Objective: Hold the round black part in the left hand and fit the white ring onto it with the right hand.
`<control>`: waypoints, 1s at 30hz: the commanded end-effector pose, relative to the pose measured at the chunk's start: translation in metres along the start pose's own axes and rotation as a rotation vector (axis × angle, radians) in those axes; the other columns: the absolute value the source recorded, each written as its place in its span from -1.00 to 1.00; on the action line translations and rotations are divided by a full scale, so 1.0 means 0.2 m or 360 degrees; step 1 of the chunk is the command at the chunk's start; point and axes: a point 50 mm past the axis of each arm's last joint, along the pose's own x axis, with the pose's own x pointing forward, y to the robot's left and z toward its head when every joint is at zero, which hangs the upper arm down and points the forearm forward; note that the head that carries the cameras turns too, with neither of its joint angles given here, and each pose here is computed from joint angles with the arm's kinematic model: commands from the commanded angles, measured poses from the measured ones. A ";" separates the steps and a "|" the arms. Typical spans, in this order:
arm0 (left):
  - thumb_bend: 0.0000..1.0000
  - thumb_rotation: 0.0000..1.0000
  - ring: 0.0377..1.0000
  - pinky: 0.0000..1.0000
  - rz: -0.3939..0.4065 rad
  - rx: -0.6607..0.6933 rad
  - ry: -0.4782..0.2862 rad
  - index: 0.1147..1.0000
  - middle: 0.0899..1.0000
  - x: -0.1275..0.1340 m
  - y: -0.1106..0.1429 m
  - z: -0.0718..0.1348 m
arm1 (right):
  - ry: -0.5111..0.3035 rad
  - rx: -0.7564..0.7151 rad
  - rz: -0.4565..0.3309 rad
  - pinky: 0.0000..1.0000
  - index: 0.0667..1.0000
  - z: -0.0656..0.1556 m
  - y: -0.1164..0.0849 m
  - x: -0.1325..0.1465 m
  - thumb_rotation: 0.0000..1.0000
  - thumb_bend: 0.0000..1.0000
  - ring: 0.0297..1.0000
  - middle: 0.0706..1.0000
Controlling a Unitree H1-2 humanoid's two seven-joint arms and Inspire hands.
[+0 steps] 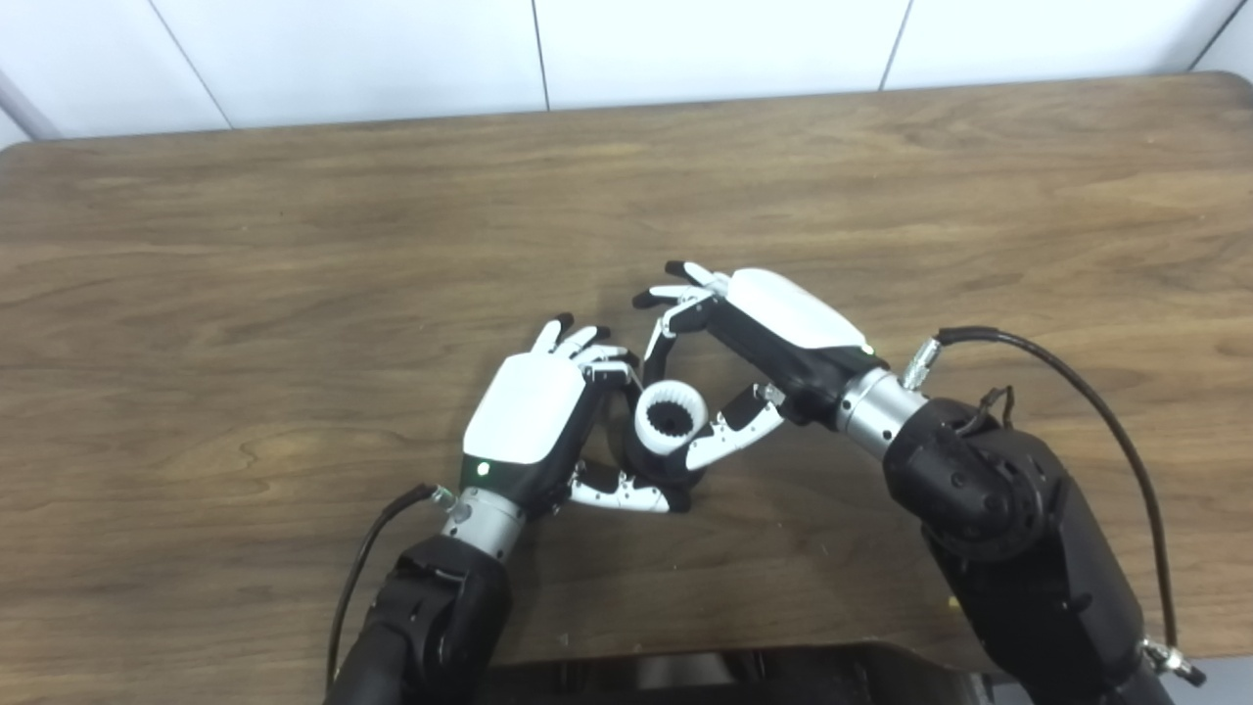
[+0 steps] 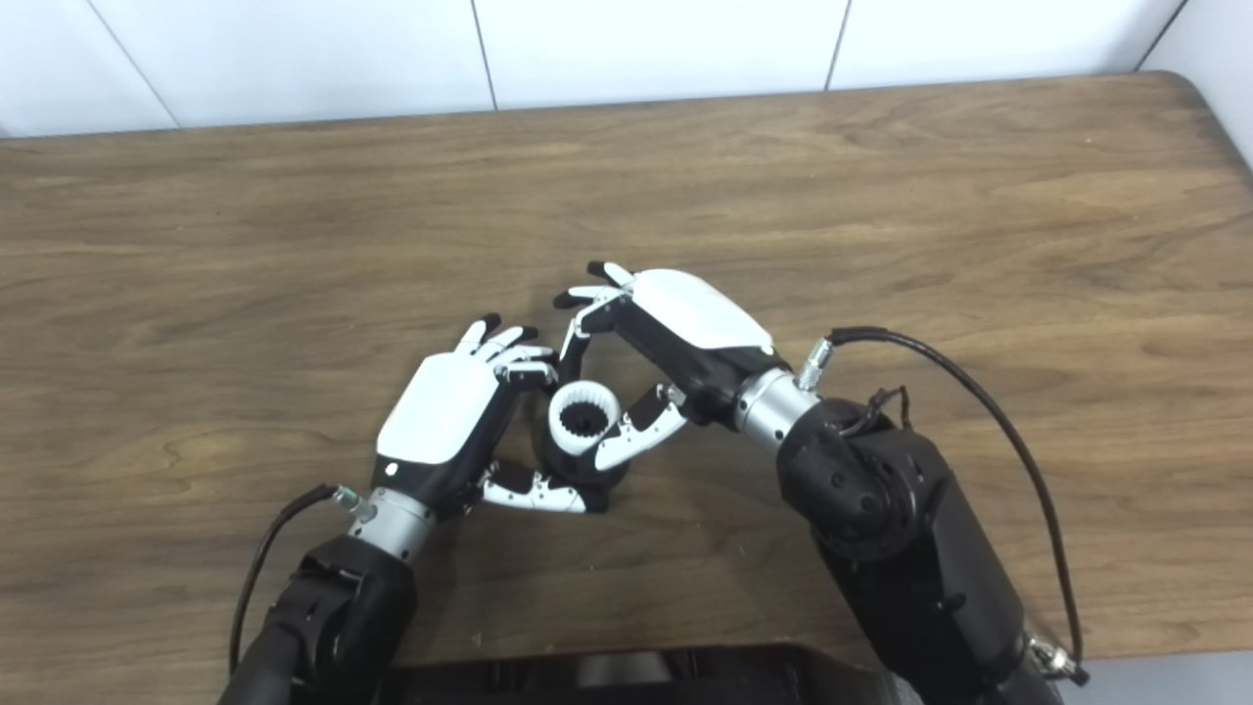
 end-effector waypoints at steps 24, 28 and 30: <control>0.05 -0.89 0.81 1.00 -0.0014 0.0012 -0.0041 -0.17 0.51 0.01 0.02 0.04 | -0.0068 -0.0063 -0.0043 1.00 -0.11 0.03 -0.02 -0.01 -0.71 0.05 1.00 0.75; 0.05 -0.89 0.81 1.00 -0.0016 0.0008 -0.0040 -0.17 0.52 0.01 0.02 0.04 | -0.0070 -0.0062 -0.0045 1.00 -0.11 0.03 -0.02 -0.01 -0.72 0.04 1.00 0.75; 0.05 -0.89 0.81 1.00 -0.0017 0.0007 -0.0041 -0.17 0.52 0.01 0.03 0.04 | -0.0069 -0.0064 -0.0047 1.00 -0.11 0.02 -0.02 0.00 -0.72 0.04 1.00 0.75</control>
